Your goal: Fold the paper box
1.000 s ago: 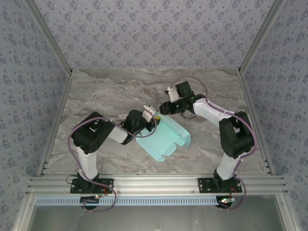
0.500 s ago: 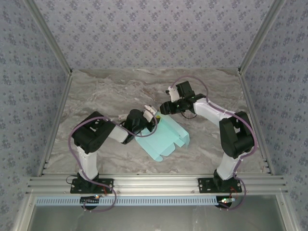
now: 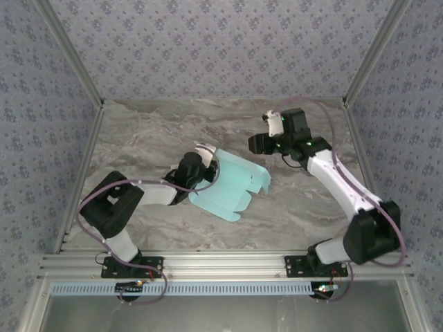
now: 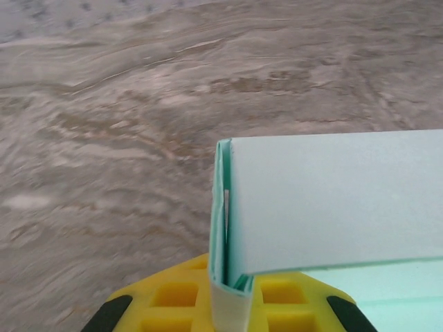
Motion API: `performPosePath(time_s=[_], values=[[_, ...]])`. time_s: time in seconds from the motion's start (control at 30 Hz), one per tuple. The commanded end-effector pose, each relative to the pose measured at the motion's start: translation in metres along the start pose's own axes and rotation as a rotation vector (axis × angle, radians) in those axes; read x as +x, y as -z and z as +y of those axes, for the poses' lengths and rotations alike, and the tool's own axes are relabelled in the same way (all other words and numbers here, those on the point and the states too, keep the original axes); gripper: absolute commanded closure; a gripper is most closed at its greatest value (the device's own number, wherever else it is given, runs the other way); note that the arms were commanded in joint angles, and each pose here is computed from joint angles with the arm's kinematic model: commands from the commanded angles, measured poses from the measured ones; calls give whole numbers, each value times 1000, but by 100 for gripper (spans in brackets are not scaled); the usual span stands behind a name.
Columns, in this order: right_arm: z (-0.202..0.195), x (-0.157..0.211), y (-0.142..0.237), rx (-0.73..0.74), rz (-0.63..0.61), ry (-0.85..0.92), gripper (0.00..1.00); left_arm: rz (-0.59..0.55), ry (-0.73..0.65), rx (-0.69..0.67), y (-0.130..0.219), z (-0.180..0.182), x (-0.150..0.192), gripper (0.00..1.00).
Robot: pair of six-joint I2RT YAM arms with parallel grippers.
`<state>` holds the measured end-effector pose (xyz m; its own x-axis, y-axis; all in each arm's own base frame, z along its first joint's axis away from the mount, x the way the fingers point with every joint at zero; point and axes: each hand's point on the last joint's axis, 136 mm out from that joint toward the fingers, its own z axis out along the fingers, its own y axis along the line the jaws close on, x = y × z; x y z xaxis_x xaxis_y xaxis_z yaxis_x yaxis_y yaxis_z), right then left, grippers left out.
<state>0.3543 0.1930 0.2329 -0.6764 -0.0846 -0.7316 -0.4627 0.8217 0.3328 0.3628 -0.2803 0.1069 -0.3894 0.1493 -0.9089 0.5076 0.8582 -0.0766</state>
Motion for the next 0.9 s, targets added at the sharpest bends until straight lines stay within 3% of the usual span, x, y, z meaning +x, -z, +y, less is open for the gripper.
performPosePath(time_s=[0.0, 0.27, 0.5, 0.87], values=[[-1, 33, 15, 76, 76, -70, 41, 70, 75, -158, 12, 22, 6, 100], [27, 51, 9, 138, 139, -100, 34, 83, 143, -224, 30, 23, -4, 100], [31, 41, -18, 154, 167, -98, 36, 64, 162, -218, 38, 18, -14, 100], [45, 61, -46, 133, 227, -177, 42, 41, 166, -239, 45, 19, -28, 100]])
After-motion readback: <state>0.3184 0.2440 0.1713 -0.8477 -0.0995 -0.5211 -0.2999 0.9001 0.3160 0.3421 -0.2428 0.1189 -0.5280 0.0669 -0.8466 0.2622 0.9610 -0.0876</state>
